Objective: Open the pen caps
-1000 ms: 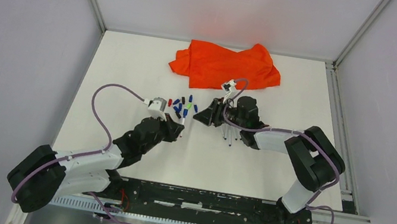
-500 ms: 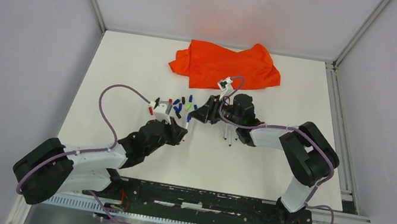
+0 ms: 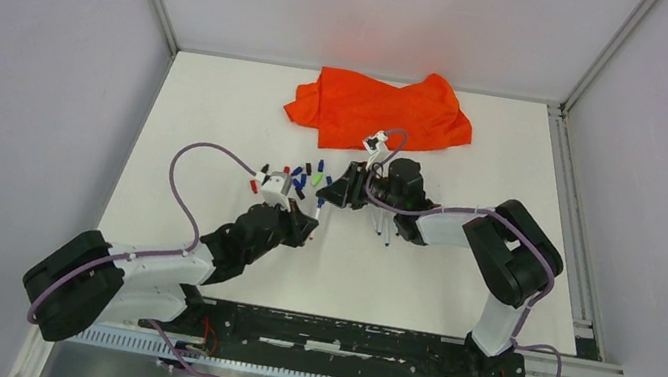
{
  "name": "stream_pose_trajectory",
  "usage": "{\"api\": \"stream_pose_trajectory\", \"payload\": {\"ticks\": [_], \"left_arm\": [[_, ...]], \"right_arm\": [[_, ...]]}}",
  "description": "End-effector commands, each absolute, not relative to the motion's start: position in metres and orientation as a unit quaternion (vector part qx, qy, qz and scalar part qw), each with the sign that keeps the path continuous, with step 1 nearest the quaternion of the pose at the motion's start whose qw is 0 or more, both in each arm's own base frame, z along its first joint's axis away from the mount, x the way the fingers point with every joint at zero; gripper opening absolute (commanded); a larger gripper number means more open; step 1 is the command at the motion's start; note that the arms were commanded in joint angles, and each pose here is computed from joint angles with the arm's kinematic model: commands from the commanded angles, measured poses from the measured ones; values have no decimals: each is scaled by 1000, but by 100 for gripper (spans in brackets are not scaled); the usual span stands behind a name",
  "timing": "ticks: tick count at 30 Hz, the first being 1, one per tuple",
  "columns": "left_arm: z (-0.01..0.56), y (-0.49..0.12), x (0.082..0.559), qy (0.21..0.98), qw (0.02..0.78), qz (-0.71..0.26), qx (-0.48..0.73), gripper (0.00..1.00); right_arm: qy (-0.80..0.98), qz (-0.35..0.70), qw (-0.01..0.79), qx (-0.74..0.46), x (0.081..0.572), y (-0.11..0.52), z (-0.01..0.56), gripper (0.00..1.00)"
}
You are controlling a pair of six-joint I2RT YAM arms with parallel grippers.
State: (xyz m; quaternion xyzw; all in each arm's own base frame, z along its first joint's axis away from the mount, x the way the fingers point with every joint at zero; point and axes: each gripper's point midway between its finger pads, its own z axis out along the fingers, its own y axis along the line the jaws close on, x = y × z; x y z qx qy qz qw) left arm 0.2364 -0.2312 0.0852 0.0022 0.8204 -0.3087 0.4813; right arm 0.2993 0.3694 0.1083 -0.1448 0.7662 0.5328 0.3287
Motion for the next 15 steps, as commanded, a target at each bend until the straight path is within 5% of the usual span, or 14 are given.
{"api": "stream_pose_trajectory", "payload": {"ticks": [1, 8, 15], "left_arm": [[109, -239, 248, 796, 517, -315, 8, 2], [111, -240, 248, 795, 519, -315, 7, 2], [116, -242, 248, 791, 522, -320, 6, 2]], "right_arm": [[741, 551, 351, -156, 306, 382, 129, 48], [745, 550, 342, -155, 304, 385, 121, 41], [746, 551, 340, -154, 302, 385, 118, 20]]}}
